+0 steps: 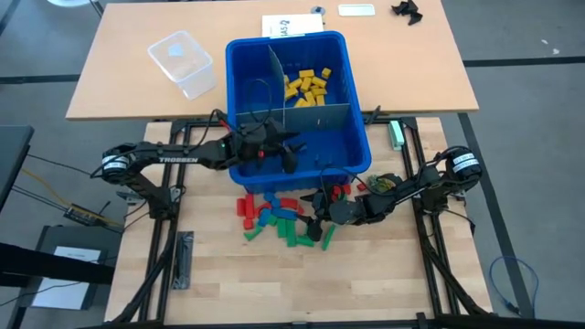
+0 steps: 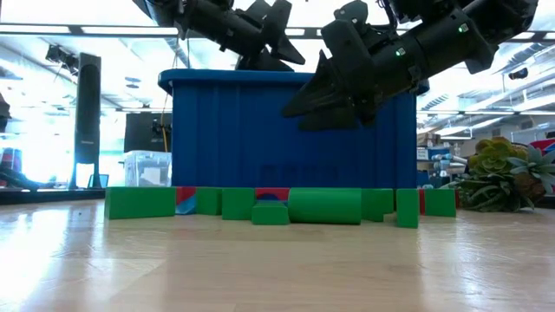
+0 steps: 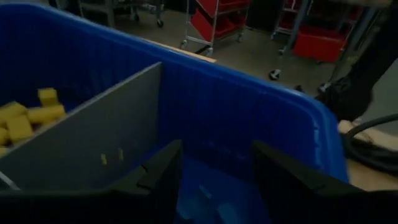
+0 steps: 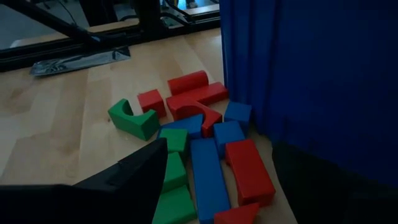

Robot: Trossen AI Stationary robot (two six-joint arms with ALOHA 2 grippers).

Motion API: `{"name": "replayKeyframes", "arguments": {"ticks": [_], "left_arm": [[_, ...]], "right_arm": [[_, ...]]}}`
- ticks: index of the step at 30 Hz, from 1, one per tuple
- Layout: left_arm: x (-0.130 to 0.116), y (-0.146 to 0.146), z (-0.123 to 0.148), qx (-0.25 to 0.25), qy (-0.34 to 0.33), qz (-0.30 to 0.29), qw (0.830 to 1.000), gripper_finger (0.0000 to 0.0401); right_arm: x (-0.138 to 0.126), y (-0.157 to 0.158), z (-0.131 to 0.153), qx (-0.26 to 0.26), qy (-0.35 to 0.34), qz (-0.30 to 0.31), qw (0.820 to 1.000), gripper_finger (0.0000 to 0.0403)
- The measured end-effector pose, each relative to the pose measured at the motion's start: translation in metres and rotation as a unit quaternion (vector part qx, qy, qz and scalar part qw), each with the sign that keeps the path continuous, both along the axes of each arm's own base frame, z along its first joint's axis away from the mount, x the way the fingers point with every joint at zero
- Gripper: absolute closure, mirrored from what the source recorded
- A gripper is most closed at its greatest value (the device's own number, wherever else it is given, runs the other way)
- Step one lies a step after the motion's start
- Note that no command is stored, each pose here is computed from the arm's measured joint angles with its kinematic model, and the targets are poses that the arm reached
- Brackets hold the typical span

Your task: Sort Items/Unsort Items

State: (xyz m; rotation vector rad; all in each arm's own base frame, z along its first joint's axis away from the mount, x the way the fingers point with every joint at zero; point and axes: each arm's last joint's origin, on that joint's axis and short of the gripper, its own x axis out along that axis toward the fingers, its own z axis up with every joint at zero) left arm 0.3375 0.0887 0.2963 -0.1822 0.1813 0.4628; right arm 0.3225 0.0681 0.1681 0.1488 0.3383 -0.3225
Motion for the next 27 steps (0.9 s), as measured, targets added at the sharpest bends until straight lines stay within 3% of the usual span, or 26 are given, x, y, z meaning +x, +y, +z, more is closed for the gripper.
{"name": "replayKeyframes", "arguments": {"ticks": [4,17,22,27], "left_arm": [[0.001,-0.004,0.0,-0.02,-0.008,-0.018,1.0,0.0202],[-0.002,-0.027,-0.001,-0.012,0.035,-0.044,0.998,0.0202],[-0.03,-0.052,0.02,-0.007,0.068,-0.052,0.996,0.0205],[-0.076,-0.092,0.044,0.006,0.105,-0.07,0.992,0.0209]], "right_arm": [[0.0,0.0,0.001,0.001,-0.003,0.0,1.0,0.0112],[0.0,0.0,0.001,0.001,-0.003,0.0,1.0,0.0112],[0.0,0.0,0.001,0.002,-0.006,0.0,1.0,0.0112],[0.001,0.0,0.001,0.002,-0.008,0.0,1.0,0.0112]]}}
